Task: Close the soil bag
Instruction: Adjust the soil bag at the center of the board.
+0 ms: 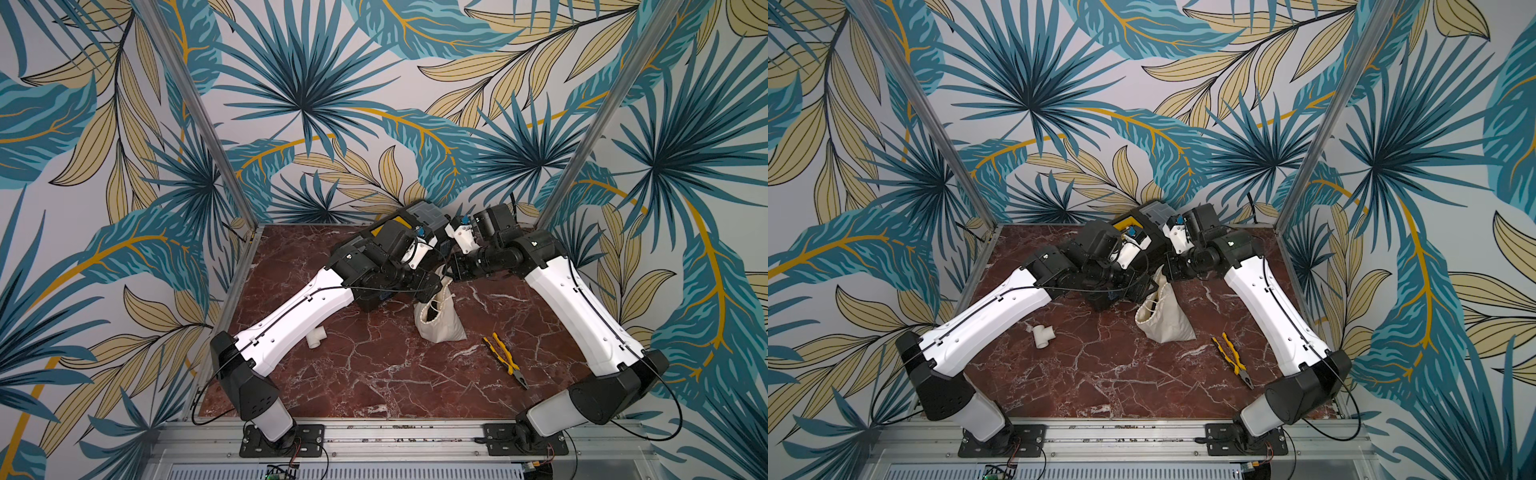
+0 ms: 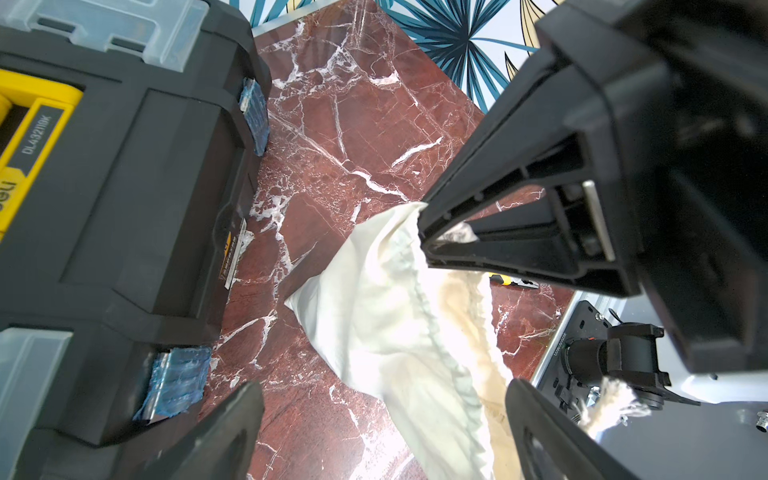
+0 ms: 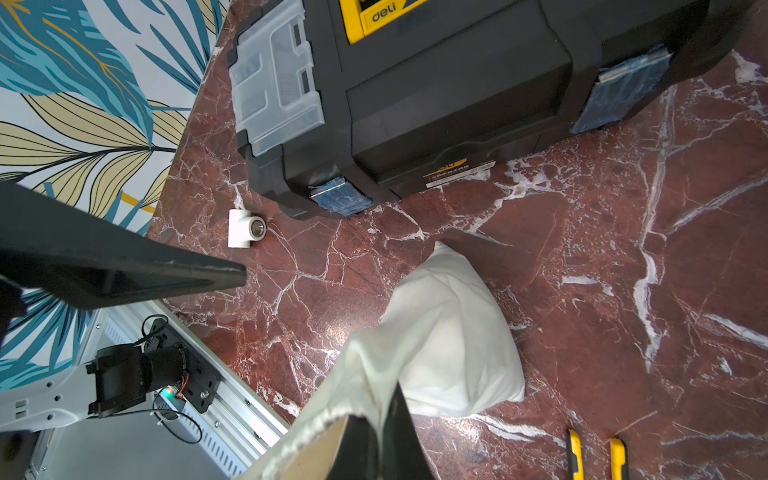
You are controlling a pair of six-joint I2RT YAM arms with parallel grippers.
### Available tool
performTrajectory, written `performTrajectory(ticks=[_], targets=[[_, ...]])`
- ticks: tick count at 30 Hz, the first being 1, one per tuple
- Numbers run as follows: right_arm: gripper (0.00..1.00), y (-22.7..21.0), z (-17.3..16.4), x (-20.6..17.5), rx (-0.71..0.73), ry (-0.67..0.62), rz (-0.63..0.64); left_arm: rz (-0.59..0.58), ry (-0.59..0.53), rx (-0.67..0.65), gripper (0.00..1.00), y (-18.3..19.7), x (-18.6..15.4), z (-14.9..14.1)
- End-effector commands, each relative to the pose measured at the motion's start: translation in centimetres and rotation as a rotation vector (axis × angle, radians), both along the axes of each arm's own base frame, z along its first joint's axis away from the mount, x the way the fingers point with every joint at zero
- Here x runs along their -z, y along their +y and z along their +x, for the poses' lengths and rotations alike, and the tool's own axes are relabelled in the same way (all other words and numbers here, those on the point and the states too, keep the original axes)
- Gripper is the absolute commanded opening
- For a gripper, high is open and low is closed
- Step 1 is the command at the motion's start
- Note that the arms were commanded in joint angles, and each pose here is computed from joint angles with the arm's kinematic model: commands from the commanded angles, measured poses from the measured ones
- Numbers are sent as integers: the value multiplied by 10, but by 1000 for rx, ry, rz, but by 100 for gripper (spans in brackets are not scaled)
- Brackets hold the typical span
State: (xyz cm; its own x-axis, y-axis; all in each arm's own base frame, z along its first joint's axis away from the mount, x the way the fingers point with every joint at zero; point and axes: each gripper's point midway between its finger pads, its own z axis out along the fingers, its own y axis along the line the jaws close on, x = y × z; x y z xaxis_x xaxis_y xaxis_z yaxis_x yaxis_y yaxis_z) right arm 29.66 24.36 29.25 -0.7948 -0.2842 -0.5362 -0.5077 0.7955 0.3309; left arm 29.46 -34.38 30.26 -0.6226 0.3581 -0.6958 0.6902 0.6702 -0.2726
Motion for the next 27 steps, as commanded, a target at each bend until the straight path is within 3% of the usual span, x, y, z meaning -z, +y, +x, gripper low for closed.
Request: performTrajectory(ticks=[1,10,21,23,27], targets=[[0,1,0,4,-10,10,-1,38,12,-13,93,1,13,4],[0,0,-1,4,-8,14,-6,85,26,-20,76,-3,21,14],[0,-1,0,4,-6,15,-13,99,15,-19,10,1,14,13],[6,-1,-1,3,-5,22,-15,77,20,-17,4,-3,9,13],[25,0,-8,0,-7,64,-6,39,22,-26,0,-10,-1,14]])
